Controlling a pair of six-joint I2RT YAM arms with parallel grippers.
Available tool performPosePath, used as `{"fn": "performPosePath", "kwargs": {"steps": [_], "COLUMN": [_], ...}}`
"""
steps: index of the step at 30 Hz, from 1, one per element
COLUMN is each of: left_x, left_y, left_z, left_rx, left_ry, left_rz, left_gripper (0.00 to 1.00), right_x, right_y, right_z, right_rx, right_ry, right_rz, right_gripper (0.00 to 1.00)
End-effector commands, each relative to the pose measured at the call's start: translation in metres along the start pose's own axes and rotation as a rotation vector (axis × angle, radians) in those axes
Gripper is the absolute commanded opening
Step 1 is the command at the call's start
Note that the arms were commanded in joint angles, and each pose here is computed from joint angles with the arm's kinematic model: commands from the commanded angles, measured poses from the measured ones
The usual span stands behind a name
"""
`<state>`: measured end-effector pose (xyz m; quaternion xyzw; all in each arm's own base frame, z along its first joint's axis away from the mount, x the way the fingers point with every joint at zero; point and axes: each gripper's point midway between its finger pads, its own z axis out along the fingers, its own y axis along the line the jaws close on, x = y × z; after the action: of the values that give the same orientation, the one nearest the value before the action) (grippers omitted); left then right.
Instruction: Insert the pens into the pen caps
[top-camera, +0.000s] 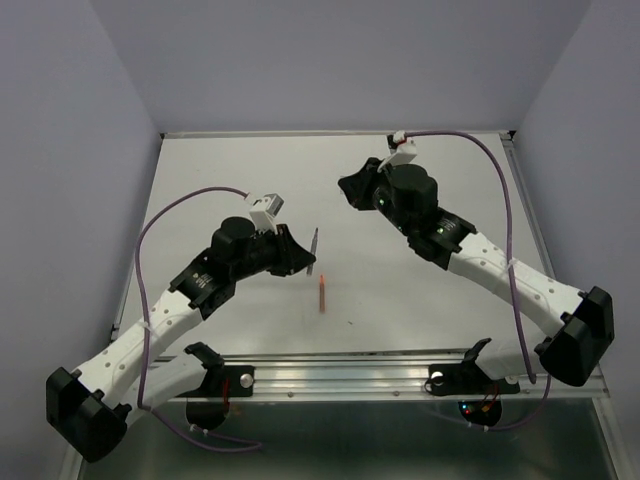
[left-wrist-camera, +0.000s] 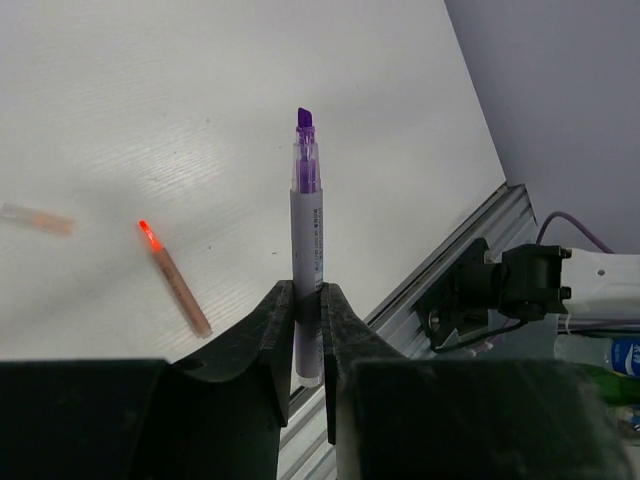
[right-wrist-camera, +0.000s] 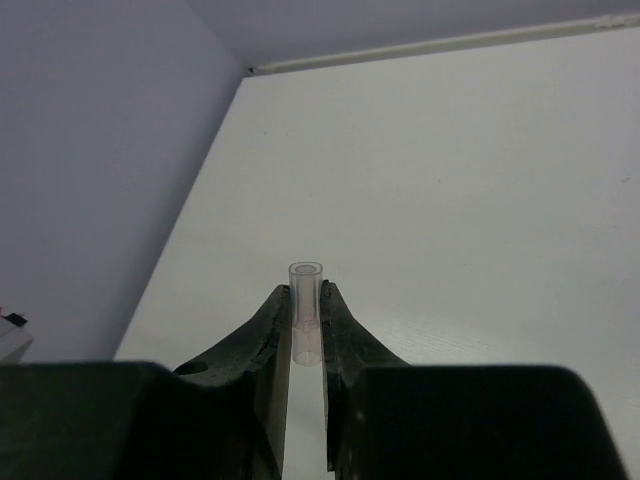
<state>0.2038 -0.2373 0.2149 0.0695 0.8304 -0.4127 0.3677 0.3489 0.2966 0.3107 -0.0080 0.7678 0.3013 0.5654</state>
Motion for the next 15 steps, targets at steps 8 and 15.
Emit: {"fn": "performPosePath", "kwargs": {"steps": [8,15], "left_x": [-0.048,-0.048], "left_y": [-0.057,-0.057], "left_z": [0.000,0.004], "left_rx": [0.225,0.222], "left_ry": [-0.178,-0.176], "left_rz": [0.084,0.087], "left_gripper": [0.00,0.00], "right_x": [-0.013,-0.015], "right_y": [0.033,0.040], "right_z": [-0.017,-0.017], "right_rx": [-0.135,-0.171], "right_ry": [-0.053,-0.051], "right_rz": [0.296,0.341], "right_gripper": [0.07,0.09]}}
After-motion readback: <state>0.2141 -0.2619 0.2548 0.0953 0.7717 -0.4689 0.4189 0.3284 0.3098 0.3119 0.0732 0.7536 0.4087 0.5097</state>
